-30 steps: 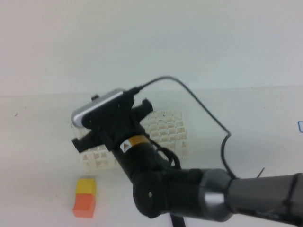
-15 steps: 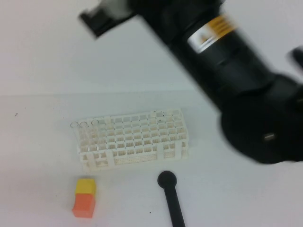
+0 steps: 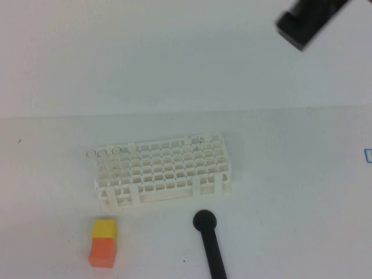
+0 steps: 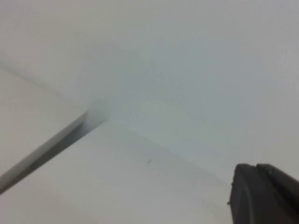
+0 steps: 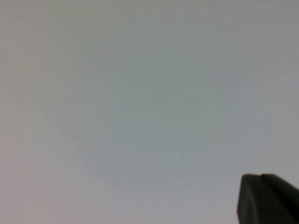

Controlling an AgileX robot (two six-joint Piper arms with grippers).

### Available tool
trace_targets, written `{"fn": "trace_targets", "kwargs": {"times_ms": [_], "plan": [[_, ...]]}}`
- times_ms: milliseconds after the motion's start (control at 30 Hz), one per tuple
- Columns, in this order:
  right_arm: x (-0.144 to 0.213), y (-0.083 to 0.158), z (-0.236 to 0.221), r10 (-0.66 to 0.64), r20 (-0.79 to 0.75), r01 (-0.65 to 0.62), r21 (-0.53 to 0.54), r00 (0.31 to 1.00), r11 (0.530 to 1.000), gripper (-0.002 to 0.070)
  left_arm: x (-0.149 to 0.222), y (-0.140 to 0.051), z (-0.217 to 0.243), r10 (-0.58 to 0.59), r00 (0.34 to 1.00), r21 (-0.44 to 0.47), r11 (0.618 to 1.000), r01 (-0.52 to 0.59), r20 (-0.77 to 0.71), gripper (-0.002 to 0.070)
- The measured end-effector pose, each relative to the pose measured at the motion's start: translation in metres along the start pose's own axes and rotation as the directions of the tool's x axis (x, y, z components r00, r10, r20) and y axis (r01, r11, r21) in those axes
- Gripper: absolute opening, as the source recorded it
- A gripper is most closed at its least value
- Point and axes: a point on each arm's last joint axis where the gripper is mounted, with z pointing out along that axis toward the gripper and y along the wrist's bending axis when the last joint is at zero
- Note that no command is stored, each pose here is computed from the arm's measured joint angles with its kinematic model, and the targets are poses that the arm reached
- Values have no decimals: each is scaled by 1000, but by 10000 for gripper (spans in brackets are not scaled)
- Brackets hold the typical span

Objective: Place the test tubes

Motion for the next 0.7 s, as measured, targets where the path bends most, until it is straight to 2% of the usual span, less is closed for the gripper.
{"fn": "trace_targets", "kwargs": {"times_ms": [133, 200, 333, 400, 533, 700], "plan": [[15, -15, -48, -33, -89, 36, 32, 995, 999, -1, 14, 12, -1, 49, 989, -112, 992, -65, -137, -1], [28, -19, -72, -24, -159, 33, 55, 987, 998, -1, 29, 18, 1, 85, 977, -139, 984, -113, -198, -1], [62, -18, -125, -4, -346, 40, 94, 938, 995, -1, 63, 25, 7, 169, 961, -83, 978, -190, -218, -1], [75, -14, -152, 3, -424, 53, 120, 906, 991, -1, 61, 24, 8, 190, 960, -72, 975, -209, -207, -1], [87, -5, -201, 34, -501, 88, 218, 865, 972, -1, 63, 25, 7, 168, 959, -87, 977, -193, -230, -1], [99, 13, -249, 98, -534, 128, 371, 840, 920, -1, 67, 28, 6, 148, 950, -120, 975, -187, -275, -1]]}}
